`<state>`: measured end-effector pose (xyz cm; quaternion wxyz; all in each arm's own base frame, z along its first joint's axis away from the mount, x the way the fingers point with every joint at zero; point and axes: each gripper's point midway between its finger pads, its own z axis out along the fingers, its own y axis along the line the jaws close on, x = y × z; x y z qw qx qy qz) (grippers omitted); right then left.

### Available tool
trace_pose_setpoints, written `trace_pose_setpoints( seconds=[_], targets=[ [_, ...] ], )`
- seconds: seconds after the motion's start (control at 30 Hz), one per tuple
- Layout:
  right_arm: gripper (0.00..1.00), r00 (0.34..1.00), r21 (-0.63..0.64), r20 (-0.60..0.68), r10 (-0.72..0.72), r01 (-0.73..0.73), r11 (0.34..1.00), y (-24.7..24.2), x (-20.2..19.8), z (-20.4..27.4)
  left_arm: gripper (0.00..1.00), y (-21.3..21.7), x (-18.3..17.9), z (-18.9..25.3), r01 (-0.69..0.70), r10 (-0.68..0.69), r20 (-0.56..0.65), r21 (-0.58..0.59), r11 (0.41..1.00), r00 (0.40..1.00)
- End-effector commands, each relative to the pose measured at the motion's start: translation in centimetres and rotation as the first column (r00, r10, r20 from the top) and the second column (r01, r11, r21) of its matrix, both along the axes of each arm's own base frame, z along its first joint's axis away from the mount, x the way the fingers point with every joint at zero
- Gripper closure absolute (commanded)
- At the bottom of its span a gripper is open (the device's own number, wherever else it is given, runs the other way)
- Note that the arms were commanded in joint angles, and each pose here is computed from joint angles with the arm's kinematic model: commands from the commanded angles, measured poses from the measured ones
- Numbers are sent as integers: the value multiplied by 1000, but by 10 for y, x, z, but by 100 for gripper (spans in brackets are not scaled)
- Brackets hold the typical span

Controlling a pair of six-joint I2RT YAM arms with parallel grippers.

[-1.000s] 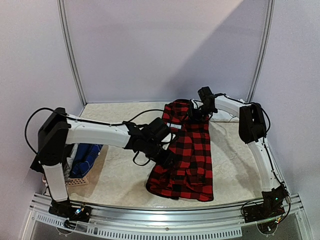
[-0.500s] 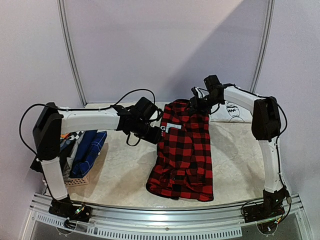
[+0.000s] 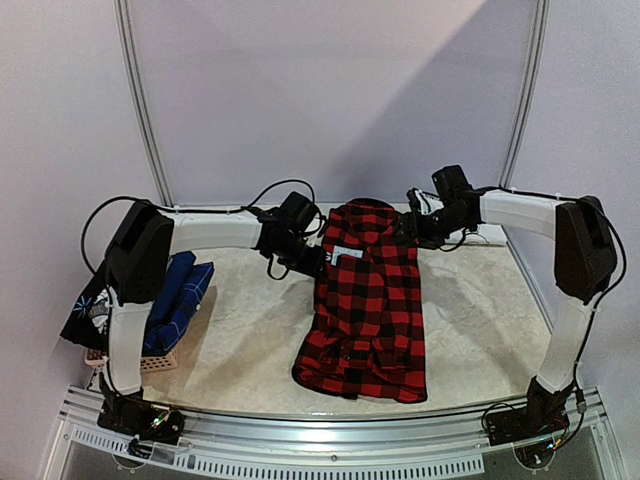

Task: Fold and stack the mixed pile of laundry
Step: Rotate the rectangle-folded shirt at the center of the board.

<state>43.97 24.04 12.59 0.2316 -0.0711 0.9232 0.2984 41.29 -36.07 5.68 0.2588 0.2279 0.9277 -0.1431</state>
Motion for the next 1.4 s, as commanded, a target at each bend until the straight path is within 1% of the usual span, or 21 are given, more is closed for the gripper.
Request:
trace_pose_setpoints(
  seconds=[0.0, 0.1, 0.3, 0.37, 0.53, 0.67, 0.93, 1.1, 1.3, 1.37],
  targets=[
    [36, 993, -8, 70, -95, 95, 995, -17, -6, 10, 58, 4, 14, -10, 3, -3, -13, 28, 1000, 1000],
    [36, 984, -46, 79, -158, 162, 986, -33, -13, 3, 59, 6, 19, -18, 5, -3, -36, 50, 999, 999],
    [35, 975, -72, 56, -213, 216, 974, -46, -27, -17, 59, 7, 24, -30, 3, 1, -63, 65, 998, 998],
    [33, 972, -83, 51, -230, 234, 969, -50, -30, -21, 59, 5, 25, -33, 6, -1, -69, 65, 998, 998],
    [30, 969, -114, 10, -245, 245, 963, -54, -35, -39, 60, 8, 27, -41, 0, 6, -82, 72, 997, 997],
    [30, 966, -132, -13, -257, 253, 958, -56, -35, -50, 63, 8, 27, -46, -4, 10, -96, 63, 998, 995],
    [30, 966, -140, -34, -257, 250, 958, -55, -34, -60, 77, 5, 25, -56, -6, 11, -126, 38, 999, 992],
    [30, 966, -140, -40, -255, 248, 959, -54, -34, -63, 85, 3, 27, -60, -15, 17, -136, 14, 1000, 990],
    [30, 967, -138, -51, -249, 240, 961, -52, -33, -66, 99, 4, 30, -61, -27, 26, -139, -1, 1000, 990],
    [30, 967, -137, -58, -247, 237, 962, -51, -33, -68, 100, 6, 31, -61, -39, 38, -138, -4, 999, 990]
  ],
)
